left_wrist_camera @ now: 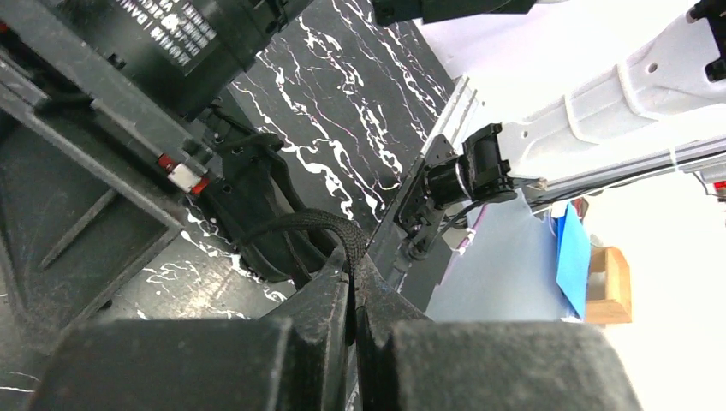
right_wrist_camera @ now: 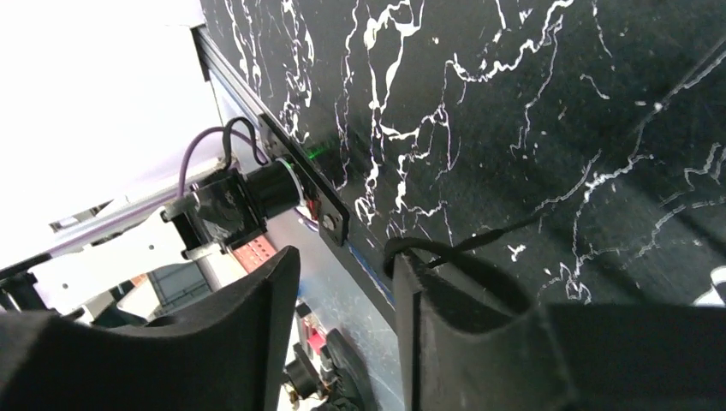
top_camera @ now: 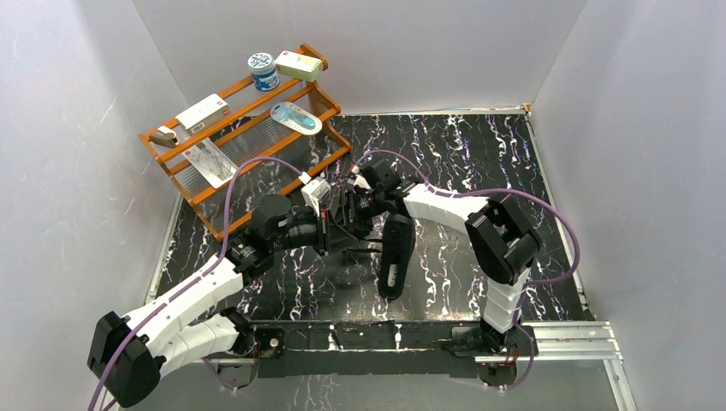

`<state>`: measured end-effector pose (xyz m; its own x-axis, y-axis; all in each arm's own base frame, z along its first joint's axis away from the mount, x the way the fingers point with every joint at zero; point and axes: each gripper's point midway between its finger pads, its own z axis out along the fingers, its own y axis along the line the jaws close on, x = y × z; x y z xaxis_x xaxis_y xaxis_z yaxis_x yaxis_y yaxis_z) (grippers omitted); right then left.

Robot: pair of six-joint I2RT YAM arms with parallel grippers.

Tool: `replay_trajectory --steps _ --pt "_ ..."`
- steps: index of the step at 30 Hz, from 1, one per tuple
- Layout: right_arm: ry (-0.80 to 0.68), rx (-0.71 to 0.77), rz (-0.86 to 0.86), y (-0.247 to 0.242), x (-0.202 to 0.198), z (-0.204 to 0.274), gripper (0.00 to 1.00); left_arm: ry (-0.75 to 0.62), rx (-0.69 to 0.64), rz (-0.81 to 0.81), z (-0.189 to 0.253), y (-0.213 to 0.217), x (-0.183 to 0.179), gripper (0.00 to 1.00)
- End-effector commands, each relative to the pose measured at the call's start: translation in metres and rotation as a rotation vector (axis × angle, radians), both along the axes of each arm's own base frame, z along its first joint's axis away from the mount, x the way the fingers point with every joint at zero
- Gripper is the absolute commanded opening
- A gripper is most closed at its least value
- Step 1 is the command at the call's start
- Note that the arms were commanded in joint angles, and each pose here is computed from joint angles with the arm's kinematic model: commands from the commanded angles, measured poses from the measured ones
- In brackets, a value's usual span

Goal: Tie the shoes

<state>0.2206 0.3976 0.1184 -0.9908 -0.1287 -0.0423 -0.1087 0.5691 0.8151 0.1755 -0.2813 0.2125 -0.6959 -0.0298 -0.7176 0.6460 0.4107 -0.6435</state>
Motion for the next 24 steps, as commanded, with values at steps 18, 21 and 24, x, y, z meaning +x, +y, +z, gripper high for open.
replay_trajectory --steps 18,21,24 --pt "-0.549 -0.351 0.286 -0.148 0.023 0.019 0.40 0.201 0.054 0.105 0.008 -0.014 0.027 0.00" --pt "-0.613 -0.321 0.297 -0.142 0.029 0.014 0.40 0.203 0.088 0.104 0.013 -0.013 0.036 0.00" --pt "-0.553 -0.362 0.363 -0.138 0.028 -0.005 0.44 0.213 0.131 0.137 0.009 -0.010 0.046 0.00"
